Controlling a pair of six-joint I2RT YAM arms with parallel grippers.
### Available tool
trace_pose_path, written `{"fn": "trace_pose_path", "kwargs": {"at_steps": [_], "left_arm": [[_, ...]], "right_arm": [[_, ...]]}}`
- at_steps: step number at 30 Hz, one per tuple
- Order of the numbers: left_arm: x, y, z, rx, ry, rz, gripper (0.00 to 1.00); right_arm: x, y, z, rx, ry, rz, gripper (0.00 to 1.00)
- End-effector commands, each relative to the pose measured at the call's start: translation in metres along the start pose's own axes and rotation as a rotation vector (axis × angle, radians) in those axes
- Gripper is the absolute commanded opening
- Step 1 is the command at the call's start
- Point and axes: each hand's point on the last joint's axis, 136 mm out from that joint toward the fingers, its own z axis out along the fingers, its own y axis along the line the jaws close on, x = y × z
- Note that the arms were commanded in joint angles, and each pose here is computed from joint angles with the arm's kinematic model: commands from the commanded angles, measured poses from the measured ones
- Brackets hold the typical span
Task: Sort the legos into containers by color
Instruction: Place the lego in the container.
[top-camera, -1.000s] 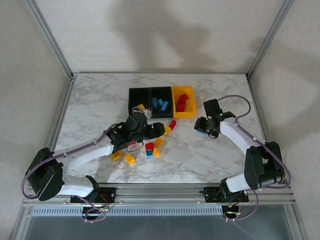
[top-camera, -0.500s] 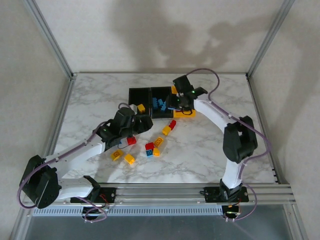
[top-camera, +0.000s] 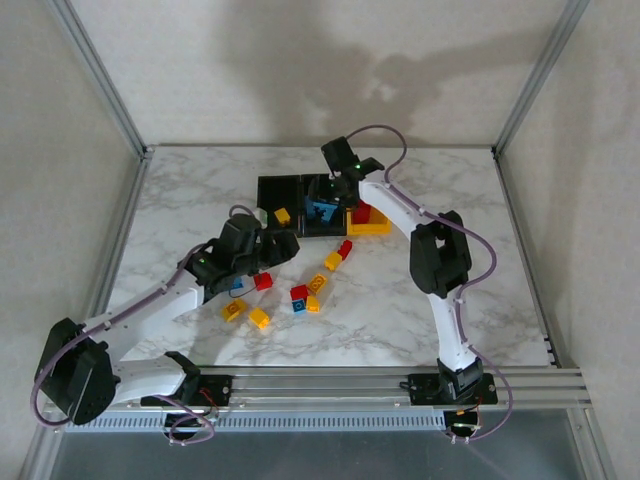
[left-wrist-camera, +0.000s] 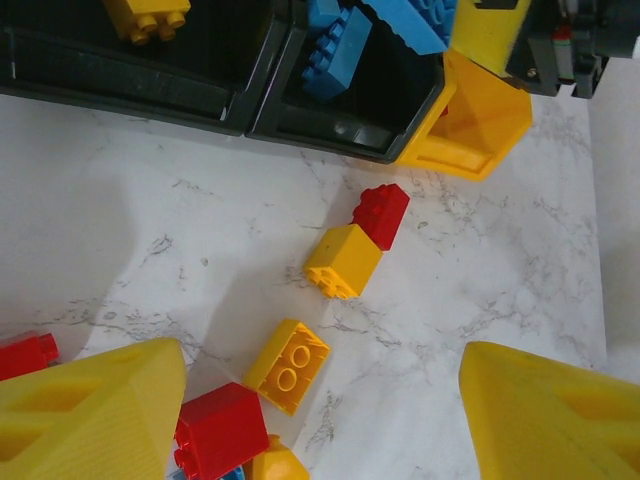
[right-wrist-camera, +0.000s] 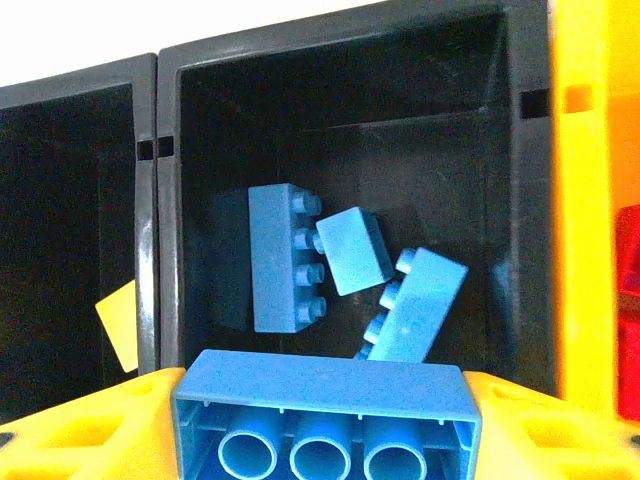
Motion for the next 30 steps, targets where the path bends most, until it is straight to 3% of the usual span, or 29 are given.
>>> {"fn": "trace_pose_path", "kwargs": {"at_steps": [1, 7, 19, 28, 30], "left_arm": [[0.003, 0.007, -0.005, -0.007, 0.011, -0.003, 0.73], [0.003, 0.008, -0.008, -0.008, 0.005, -0.01, 0.73], [0.006, 0.016, -0.02, -0.028, -0.011, -0.035, 0.72], [0.013, 0.038, -0.028, -0.125, 0.0, -0.047, 0.7], [0.016, 0.053, -0.033, -0.199, -0.002, -0.075, 0.7]], "right_arm": [[0.012, 0.011, 0.003, -0.009, 0.044, -0.028, 0.61], [0.011, 0.011, 0.004, -0.001, 0.04, -0.023, 0.73], [-0.006, 0.031, -0.044, -0.032, -0.048, -0.069, 0.76], [0.038, 0.03, -0.088, -0.087, -0.072, -0.109, 0.73], [0.054, 0.025, -0.096, -0.118, -0.058, -0.108, 0.73]]}}
